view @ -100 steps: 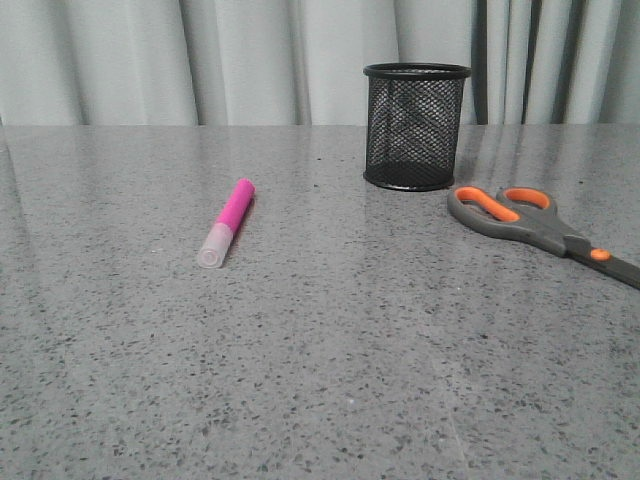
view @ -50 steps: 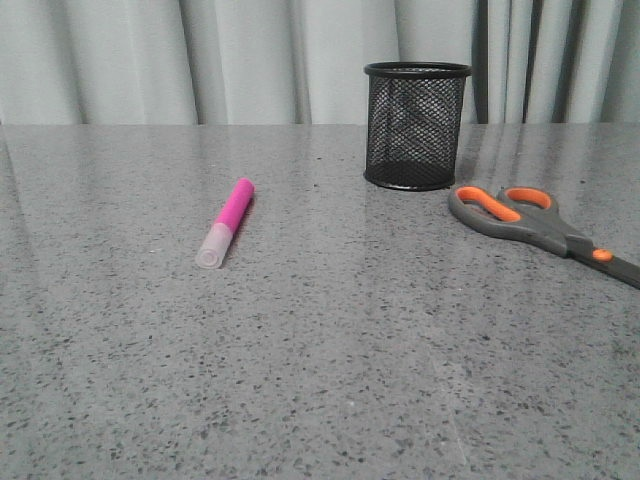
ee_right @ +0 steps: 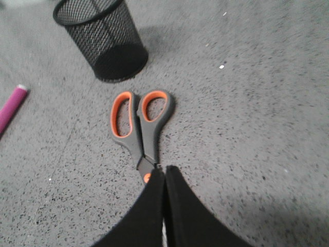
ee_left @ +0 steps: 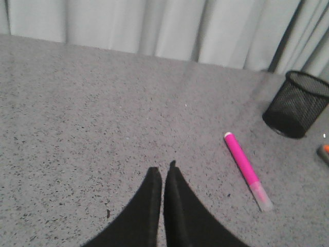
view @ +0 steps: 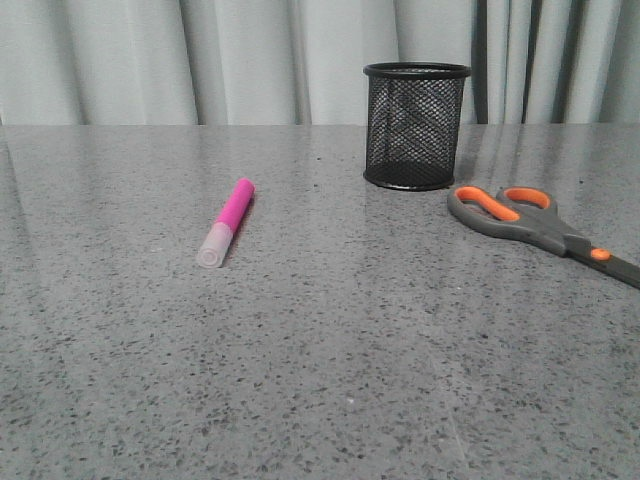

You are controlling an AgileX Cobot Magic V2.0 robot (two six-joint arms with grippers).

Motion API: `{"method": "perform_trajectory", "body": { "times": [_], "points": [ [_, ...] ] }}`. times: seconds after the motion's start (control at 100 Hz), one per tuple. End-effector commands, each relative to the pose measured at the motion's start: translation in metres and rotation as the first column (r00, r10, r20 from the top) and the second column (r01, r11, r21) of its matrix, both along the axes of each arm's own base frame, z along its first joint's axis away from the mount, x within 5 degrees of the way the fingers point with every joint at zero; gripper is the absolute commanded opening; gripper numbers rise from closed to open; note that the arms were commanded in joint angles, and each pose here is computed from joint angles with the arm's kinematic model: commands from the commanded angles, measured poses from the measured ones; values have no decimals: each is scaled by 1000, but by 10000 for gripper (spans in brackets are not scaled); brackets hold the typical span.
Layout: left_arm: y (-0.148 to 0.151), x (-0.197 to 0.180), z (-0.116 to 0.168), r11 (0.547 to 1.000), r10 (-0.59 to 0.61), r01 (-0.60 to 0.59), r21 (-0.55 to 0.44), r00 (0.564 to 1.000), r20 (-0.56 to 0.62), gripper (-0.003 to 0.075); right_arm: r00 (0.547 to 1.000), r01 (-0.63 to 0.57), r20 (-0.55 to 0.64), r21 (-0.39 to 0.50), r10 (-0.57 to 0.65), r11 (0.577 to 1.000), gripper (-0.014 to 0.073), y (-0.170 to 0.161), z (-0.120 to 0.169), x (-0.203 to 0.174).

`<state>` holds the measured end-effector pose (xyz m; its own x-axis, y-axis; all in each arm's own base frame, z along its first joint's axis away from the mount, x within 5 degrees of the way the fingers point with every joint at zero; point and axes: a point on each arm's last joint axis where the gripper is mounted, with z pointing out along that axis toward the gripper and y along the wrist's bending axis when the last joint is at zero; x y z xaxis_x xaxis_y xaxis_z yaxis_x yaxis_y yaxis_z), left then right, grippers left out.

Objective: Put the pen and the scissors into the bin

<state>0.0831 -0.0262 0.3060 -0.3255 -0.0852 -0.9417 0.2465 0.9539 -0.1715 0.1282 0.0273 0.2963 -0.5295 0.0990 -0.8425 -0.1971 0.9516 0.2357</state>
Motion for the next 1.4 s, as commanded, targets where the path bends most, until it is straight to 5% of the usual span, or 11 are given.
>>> {"method": "perform_trajectory", "body": {
  "times": [0.0, 0.21, 0.41, 0.48, 0.96, 1.39],
  "points": [
    [-2, 15, 20, 999, -29, 30, 29, 999, -22, -18, 1000, -22, 17, -34, 23, 999, -69, 0, 20, 19],
    [-7, 36, 25, 997, -76, 80, 23, 989, -130, 30, 997, -72, 21, -85, 74, 994, -17, 2, 32, 32],
    [-16, 49, 25, 986, -169, 166, -32, 974, -149, 422, 997, -66, 37, -87, 70, 994, 275, 1, 35, 33],
    [-18, 52, 24, 982, -187, 181, -53, 970, -152, 492, 997, -66, 38, -80, 69, 995, 367, 2, 35, 33],
    [-42, 80, 10, 911, -413, 407, -69, 891, -188, 449, 997, -54, 54, -75, 58, 996, 393, 1, 36, 34],
    [-128, 136, 8, 791, -571, 599, 129, 797, -200, 449, 996, -40, 73, -76, 46, 996, 393, 0, 38, 35]
  ]
}}
